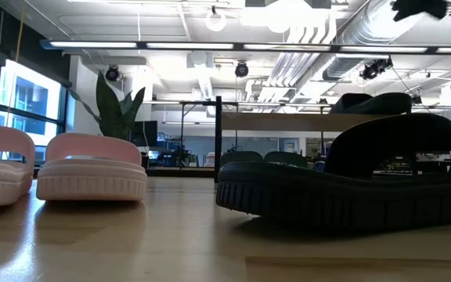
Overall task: Pick and place slides into the shelf
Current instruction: Put the black slipper on the shelf
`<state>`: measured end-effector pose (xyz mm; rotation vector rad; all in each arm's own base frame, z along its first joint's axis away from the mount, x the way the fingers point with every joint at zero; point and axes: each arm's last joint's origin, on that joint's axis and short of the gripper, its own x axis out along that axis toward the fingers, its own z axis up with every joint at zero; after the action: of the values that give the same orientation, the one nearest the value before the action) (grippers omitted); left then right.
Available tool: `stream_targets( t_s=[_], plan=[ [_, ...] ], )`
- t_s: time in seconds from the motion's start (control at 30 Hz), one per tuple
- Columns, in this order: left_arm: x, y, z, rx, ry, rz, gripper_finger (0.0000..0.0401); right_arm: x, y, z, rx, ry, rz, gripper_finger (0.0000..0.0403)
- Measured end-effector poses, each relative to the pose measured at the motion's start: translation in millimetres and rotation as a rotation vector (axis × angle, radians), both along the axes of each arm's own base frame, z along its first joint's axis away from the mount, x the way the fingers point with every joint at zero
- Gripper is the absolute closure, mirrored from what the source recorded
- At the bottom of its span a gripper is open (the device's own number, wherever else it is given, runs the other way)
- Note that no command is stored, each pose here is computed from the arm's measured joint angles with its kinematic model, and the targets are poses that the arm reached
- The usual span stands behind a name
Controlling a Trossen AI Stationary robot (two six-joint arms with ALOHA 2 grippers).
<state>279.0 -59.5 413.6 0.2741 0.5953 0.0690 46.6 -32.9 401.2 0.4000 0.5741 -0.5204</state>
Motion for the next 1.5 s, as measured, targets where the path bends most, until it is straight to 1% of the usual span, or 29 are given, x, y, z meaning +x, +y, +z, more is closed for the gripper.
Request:
stream_targets(
  t_s=[0.07, 0.1, 0.13, 0.17, 0.23, 0.3, 0.37, 0.43, 0.5, 0.57, 0.63, 0.7, 0.73, 0.77, 0.8, 0.87, 0.93, 1.0, 1.07, 1.1, 1.13, 1.17, 1.2, 1.23, 1.27, 1.3, 1.33, 1.4, 1.5],
  plan=[
    [6.3, 4.8, 6.0, 0.027, 0.017, -0.021, 0.0226, -10.1, 9.0, 8.3, 0.024, -0.007, -0.015, 0.0284],
    [10.7, 6.1, 11.2, 0.051, 0.010, -0.033, 0.0226, -15.5, 13.5, 11.5, 0.027, -0.001, -0.023, 0.0284],
    [13.1, 6.6, 13.4, 0.089, 0.035, -0.049, 0.0226, -20.7, 17.7, 13.9, 0.033, 0.010, -0.033, 0.0284],
    [17.2, 6.7, 12.7, 0.135, 0.080, -0.067, 0.0226, -26.0, 21.9, 15.9, 0.041, 0.017, -0.050, 0.0284],
    [29.7, 4.1, 14.5, 0.217, 0.126, -0.102, 0.0226, -35.8, 29.6, 18.9, 0.053, 0.025, -0.085, 0.0284],
    [40.5, 1.8, 8.5, 0.297, 0.228, -0.151, 0.0226, -44.1, 36.1, 20.2, 0.054, 0.025, -0.112, 0.0284],
    [54.7, -4.3, 2.9, 0.339, 0.277, -0.204, 0.0226, -50.7, 41.3, 19.8, 0.045, 0.014, -0.136, 0.0284],
    [66.7, -7.2, -11.0, 0.382, 0.374, -0.252, 0.0226, -56.5, 46.2, 18.2, 0.032, -0.001, -0.141, 0.0284],
    [81.3, -15.1, -24.8, 0.419, 0.405, -0.302, 0.0226, -60.1, 49.3, 15.8, 0.022, -0.007, -0.150, 0.0284],
    [91.4, -21.3, -42.0, 0.455, 0.470, -0.348, 0.0226, -63.8, 52.7, 13.7, 0.017, -0.016, -0.157, 0.0284],
    [103.4, -28.4, -54.4, 0.490, 0.478, -0.386, 0.0226, -66.6, 55.2, 11.0, 0.011, -0.018, -0.163, 0.0284],
    [113.4, -36.9, -71.5, 0.523, 0.518, -0.434, 0.0226, -68.1, 56.6, 8.1, 0.008, -0.018, -0.168, 0.0284],
    [121.7, -41.5, -76.7, 0.536, 0.489, -0.446, 0.0226, -68.4, 56.9, 6.2, 0.007, -0.016, -0.167, 0.0284],
    [126.6, -43.2, -82.5, 0.547, 0.490, -0.458, 0.0226, -68.7, 57.1, 4.5, 0.007, -0.013, -0.166, 0.0284],
    [130.0, -45.5, -90.8, 0.557, 0.514, -0.476, 0.0226, -69.0, 57.3, 2.7, 0.008, -0.010, -0.166, 0.0284],
    [145.1, -53.6, -101.9, 0.563, 0.455, -0.478, 0.0226, -68.5, 56.6, -1.2, 0.012, 0.005, -0.170, 0.0284],
    [150.4, -55.8, -113.0, 0.566, 0.474, -0.505, 0.0226, -67.2, 55.2, -4.3, 0.017, 0.020, -0.175, 0.0284],
    [162.9, -64.0, -123.0, 0.554, 0.414, -0.516, 0.0226, -65.4, 53.3, -7.1, 0.021, 0.038, -0.174, 0.0284],
    [164.0, -66.3, -131.5, 0.547, 0.439, -0.534, 0.0226, -63.2, 51.4, -9.5, 0.015, 0.051, -0.163, 0.0284],
    [169.6, -68.9, -136.7, 0.546, 0.417, -0.534, 0.0226, -62.1, 50.4, -10.6, 0.015, 0.056, -0.162, 0.0284],
    [177.2, -71.8, -138.0, 0.533, 0.359, -0.531, 0.0226, -60.9, 49.2, -12.0, 0.018, 0.064, -0.159, 0.0284],
    [179.1, -72.4, -140.8, 0.523, 0.353, -0.538, 0.0226, -59.9, 48.4, -13.3, 0.014, 0.074, -0.150, 0.0284],
    [178.0, -71.9, -145.2, 0.522, 0.380, -0.545, 0.0226, -59.3, 47.9, -14.4, 0.016, 0.079, -0.148, 0.0284],
    [182.5, -73.5, -149.7, 0.517, 0.360, -0.547, 0.0226, -58.8, 47.4, -15.3, 0.018, 0.084, -0.146, 0.0284],
    [189.4, -75.9, -151.9, 0.502, 0.310, -0.553, 0.0226, -58.3, 47.0, -15.7, 0.021, 0.088, -0.145, 0.0284],
    [191.2, -76.2, -154.0, 0.491, 0.301, -0.562, 0.0226, -58.2, 46.9, -15.5, 0.021, 0.086, -0.144, 0.0284],
    [189.9, -75.8, -157.3, 0.488, 0.324, -0.572, 0.0226, -58.3, 47.1, -15.4, 0.021, 0.085, -0.144, 0.0284],
    [199.0, -79.1, -164.3, 0.478, 0.274, -0.578, 0.0226, -58.2, 47.6, -15.4, 0.031, 0.076, -0.135, 0.0284],
    [199.9, -80.1, -177.4, 0.476, 0.319, -0.600, 0.0226, -58.3, 48.2, -15.5, 0.038, 0.072, -0.123, 0.0284]
  ],
)
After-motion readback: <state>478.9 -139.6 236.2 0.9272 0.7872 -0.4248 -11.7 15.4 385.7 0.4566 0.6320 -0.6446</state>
